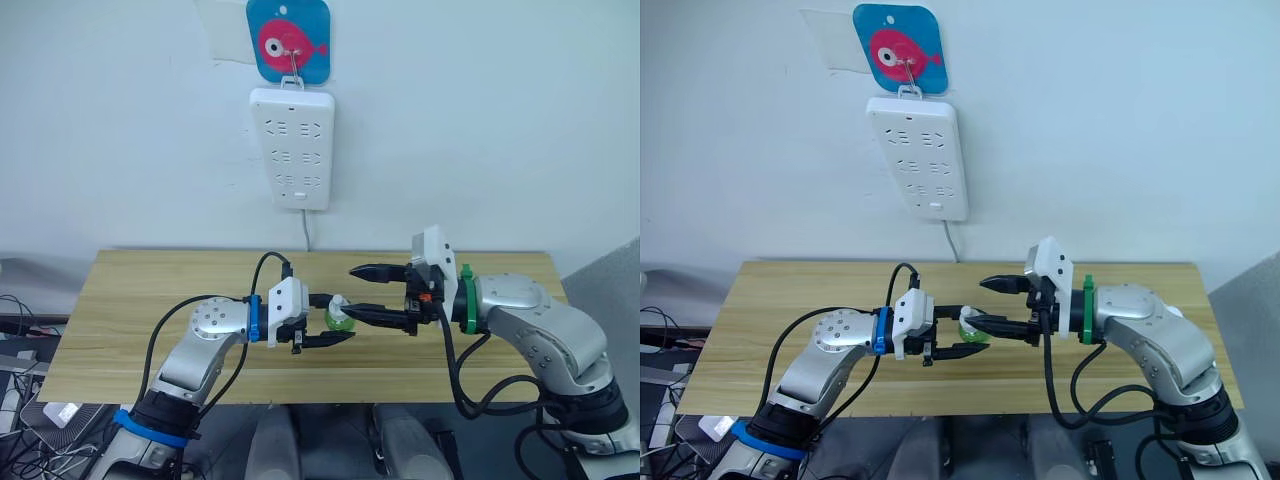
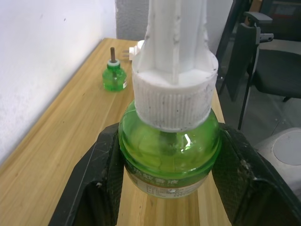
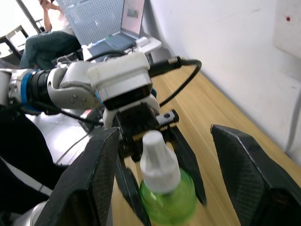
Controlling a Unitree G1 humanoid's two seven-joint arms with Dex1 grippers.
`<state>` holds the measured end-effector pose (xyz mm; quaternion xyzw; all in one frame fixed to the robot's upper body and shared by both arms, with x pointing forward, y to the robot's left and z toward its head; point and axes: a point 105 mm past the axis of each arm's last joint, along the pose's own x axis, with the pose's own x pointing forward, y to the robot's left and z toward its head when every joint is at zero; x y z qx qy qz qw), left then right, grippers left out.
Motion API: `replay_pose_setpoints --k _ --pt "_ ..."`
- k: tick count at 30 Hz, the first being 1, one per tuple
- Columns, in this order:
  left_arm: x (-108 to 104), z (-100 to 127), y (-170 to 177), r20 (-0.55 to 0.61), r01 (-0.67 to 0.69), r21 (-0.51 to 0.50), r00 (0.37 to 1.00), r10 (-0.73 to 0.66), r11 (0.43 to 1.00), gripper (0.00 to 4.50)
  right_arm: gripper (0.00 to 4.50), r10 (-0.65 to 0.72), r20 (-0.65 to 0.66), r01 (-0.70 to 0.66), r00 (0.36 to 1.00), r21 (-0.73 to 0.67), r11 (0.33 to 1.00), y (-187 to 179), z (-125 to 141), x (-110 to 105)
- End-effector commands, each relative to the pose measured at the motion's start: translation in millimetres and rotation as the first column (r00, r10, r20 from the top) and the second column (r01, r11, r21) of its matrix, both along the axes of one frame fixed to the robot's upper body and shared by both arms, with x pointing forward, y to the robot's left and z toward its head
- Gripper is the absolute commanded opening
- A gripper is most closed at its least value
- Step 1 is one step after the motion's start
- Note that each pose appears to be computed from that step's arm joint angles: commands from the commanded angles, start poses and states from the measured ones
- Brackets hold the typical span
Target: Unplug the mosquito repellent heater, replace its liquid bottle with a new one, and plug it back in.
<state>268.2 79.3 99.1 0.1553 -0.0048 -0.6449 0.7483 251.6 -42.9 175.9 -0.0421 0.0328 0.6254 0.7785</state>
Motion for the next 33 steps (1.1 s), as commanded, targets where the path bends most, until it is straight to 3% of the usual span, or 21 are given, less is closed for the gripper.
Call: replay_pose_setpoints --k 1,6,8,16,22,25,28,30,33 --pt "-8.0 7.6 -6.2 0.031 0.046 -0.018 0.998 -0.045 0.999 2.25 3.23 0.017 0.019 -0.017 1.000 0.019 1.000 6.7 5.1 -4.9" --pt "-9.2 7.7 -7.1 0.031 0.047 -0.019 0.998 -0.046 0.999 2.25 3.23 0.032 0.033 -0.032 0.999 -0.008 0.999 10.9 -3.7 -7.9" --pt "-9.7 7.5 -6.8 0.030 0.045 -0.019 0.999 -0.044 0.999 2.25 2.85 0.037 0.050 -0.036 0.998 -0.026 0.999 10.9 -7.3 -8.3" --pt "-12.8 6.1 -7.6 0.023 0.043 -0.022 0.999 -0.042 0.999 2.25 0.22 0.036 0.075 -0.036 0.997 -0.006 0.999 12.7 -6.0 -7.2" --pt "-11.2 3.6 -5.6 0.019 0.032 -0.016 0.999 -0.032 0.999 2.25 0.23 0.011 0.081 -0.021 0.997 0.114 0.993 7.2 28.7 -9.3" --pt "-8.4 -0.3 1.2 0.007 0.006 -0.006 1.000 -0.006 1.000 2.25 0.23 -0.127 0.108 0.105 0.986 0.190 0.976 -6.6 61.1 7.7" --pt "-4.8 -2.8 6.1 -0.005 -0.029 -0.007 1.000 0.029 1.000 2.25 0.23 -0.310 0.111 0.279 0.944 0.229 0.933 -26.3 75.2 29.4" --pt "-3.7 -2.7 6.7 -0.009 -0.039 -0.012 0.999 0.038 0.999 2.25 0.23 -0.444 0.117 0.410 0.889 0.230 0.883 -41.4 72.0 44.3" --pt "-4.1 -3.3 5.6 -0.011 -0.041 -0.015 0.999 0.041 0.999 2.25 0.23 -0.589 0.155 0.577 0.793 0.118 0.808 -63.0 34.8 57.6"
